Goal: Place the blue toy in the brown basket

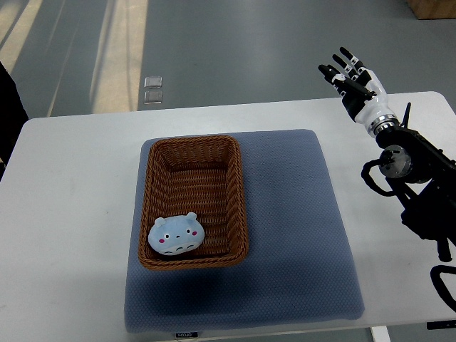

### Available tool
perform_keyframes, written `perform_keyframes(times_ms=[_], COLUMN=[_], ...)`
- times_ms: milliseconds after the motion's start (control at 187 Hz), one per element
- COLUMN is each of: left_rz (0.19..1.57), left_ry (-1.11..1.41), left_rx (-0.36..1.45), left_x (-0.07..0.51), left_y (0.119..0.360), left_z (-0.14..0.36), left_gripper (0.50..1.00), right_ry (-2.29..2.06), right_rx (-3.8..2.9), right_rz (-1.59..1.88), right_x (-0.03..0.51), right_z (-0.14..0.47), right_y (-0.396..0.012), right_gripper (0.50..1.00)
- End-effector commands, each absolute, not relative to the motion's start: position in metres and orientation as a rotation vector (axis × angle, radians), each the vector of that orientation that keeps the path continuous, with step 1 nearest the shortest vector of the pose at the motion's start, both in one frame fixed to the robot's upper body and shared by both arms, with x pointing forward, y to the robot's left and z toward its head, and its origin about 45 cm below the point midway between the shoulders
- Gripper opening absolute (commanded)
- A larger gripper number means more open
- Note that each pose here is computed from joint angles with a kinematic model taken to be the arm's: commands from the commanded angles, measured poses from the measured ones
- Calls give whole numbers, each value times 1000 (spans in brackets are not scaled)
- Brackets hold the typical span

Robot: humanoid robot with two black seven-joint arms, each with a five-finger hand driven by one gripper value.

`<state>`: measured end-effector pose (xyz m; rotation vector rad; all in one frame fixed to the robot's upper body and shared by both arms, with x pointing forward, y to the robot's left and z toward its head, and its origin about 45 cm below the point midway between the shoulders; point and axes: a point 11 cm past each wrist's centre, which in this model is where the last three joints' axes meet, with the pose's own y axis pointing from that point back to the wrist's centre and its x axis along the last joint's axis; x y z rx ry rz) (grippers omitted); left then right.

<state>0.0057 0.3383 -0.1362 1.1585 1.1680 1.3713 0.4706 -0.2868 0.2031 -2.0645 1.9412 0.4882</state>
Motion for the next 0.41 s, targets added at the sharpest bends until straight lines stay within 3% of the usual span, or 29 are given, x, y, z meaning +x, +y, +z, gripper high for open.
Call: perform_keyframes(times_ms=[0,406], left_rz=[1372,1371], left_ry=[1167,1168], left_rx=[1158,1159], left_x=[6,5], left_y=[338,338], left_z=[-136,-136], left_gripper=[1000,1000], right_ry=[1969,2003], right_rx=[-2047,-1978], right_rz=[499,464], right_x=[470,470], right_z=[199,201], right_y=[-289,-295], right_gripper=[905,907])
